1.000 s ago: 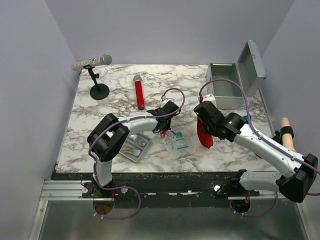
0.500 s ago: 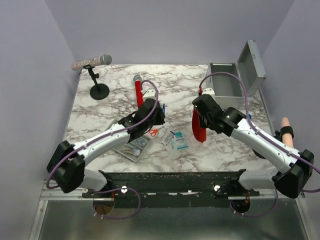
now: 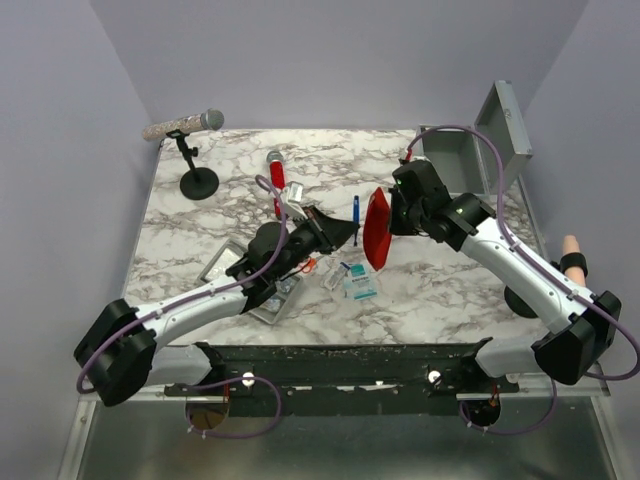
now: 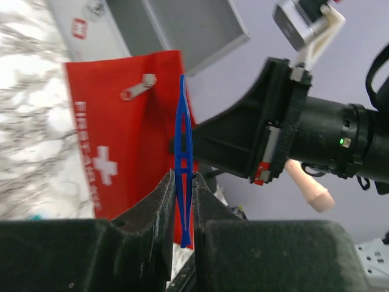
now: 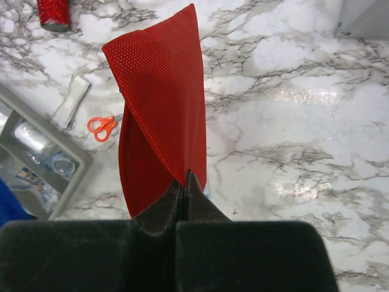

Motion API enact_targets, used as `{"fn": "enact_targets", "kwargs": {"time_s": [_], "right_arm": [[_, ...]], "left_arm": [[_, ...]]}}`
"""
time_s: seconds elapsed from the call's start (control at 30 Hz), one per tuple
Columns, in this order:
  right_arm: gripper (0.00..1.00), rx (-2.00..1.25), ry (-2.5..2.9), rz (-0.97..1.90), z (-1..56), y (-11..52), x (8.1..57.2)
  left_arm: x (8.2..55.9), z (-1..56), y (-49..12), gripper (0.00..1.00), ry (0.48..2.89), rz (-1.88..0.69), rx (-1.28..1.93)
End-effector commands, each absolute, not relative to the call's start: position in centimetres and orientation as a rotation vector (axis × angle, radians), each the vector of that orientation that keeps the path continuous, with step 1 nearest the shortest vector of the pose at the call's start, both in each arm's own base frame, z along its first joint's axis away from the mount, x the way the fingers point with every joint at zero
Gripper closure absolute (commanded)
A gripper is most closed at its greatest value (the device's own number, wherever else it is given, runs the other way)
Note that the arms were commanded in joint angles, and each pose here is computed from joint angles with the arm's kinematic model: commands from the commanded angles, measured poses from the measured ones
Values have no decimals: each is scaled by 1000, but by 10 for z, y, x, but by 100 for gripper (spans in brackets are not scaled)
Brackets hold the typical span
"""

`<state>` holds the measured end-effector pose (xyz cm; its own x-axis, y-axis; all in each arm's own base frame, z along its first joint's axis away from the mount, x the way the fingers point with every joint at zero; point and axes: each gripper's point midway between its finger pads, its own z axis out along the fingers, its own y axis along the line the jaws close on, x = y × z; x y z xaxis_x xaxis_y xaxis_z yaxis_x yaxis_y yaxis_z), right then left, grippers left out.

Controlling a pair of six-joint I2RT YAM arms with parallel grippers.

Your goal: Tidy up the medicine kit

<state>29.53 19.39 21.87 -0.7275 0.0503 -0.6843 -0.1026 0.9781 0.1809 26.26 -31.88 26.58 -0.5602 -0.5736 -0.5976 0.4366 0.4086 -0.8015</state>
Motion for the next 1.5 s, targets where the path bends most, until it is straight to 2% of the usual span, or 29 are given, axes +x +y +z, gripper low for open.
{"fn": "enact_targets", "kwargs": {"time_s": [0.0,0.13,0.53,0.77,1.0,1.1,1.23,1.33,1.47], "right_arm": [[99,-28,2385,385,229,211,292],[99,-28,2383,354,229,204,290],[99,-9,2344,351,239,201,293],[99,-14,2328,368,246,201,292],[99,-24,2336,391,242,203,287],[99,-25,2341,384,239,201,286],[99,-27,2340,366,237,198,286],[99,-26,2336,348,236,196,287],[99,-29,2338,305,231,190,289]], "left_arm": [[247,304,-358,80,1586,-1533,44],[241,293,-373,80,1640,-1576,107],[254,226,-369,82,1847,-1438,10],[264,206,-376,83,1911,-1399,-24],[288,216,-379,82,1888,-1299,-45],[294,223,-384,70,1885,-1289,-35],[295,231,-382,45,1895,-1257,-12],[289,239,-370,38,1893,-1222,4],[272,244,-347,34,1912,-1148,67]]}}
